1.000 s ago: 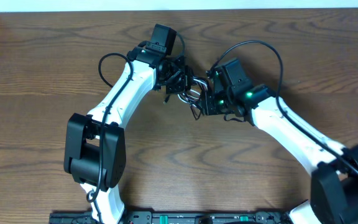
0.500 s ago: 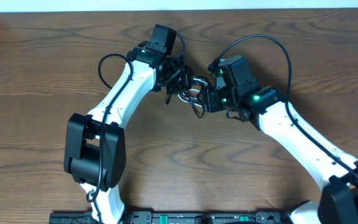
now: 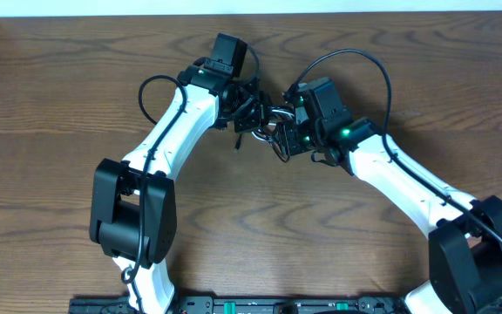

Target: Untangle cables

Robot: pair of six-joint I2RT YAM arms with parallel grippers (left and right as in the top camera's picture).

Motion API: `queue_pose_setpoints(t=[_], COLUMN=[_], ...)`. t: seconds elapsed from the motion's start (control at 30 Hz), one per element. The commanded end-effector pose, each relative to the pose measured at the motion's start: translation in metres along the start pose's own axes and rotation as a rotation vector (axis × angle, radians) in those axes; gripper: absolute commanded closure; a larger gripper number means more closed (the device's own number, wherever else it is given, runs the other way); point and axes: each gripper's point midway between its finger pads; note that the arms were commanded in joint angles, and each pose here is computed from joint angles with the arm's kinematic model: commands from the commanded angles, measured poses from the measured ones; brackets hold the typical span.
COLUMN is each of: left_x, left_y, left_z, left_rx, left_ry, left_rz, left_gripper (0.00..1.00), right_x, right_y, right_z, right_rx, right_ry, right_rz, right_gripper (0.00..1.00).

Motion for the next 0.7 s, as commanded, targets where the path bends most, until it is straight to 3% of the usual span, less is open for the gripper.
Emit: queue_pose_setpoints(t=[0.0, 0.3, 0.4, 0.43, 0.5, 0.67], left_x=[-0.008, -0.009, -0.009, -0.006, 0.000, 0.024], left_y=[-0.006, -0.006, -0.006, -0.006, -0.006, -0.008], left_z=[-0.004, -0.004, -0.004, -0.005, -0.006, -0.005], left_rx=[-0.010, -0.009, -0.010, -0.013, -0.020, -0.028], left_ry=[-0.001, -0.001, -0.001, -0.002, -0.003, 0.004], left_rz=[0.037, 0.040, 0.038, 0.022, -0.013, -0.148], left_gripper=[0.93, 0.92, 0.93, 0.93, 0.93, 0.93], right_x=[-0.004, -0.005, -0.002, -0.003, -0.007, -0.004], right_y=[0.013, 0.033, 0.033, 0.034, 0.034, 0.006], right_z=[-0.007, -0.032, -0.030, -0.029, -0.027, -0.019], right_rx=[-0.033, -0.137, -0.127, -0.125, -0.122, -0.044], right_ry=[-0.039, -0.062, -0.064, -0.066, -0.057, 0.007], right_rz=[0.008, 0.000, -0.010, -0.009, 0.004, 0.030], right_gripper=[0.48, 0.51, 0.62, 0.69, 0.95, 0.99])
Point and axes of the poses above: each gripper's point midway between its finger pads, its own y axis out along the fingers, its own z axis along the line the jaws close on, x = y × z, and after that the axes turned 14 degrees about y, right-handed
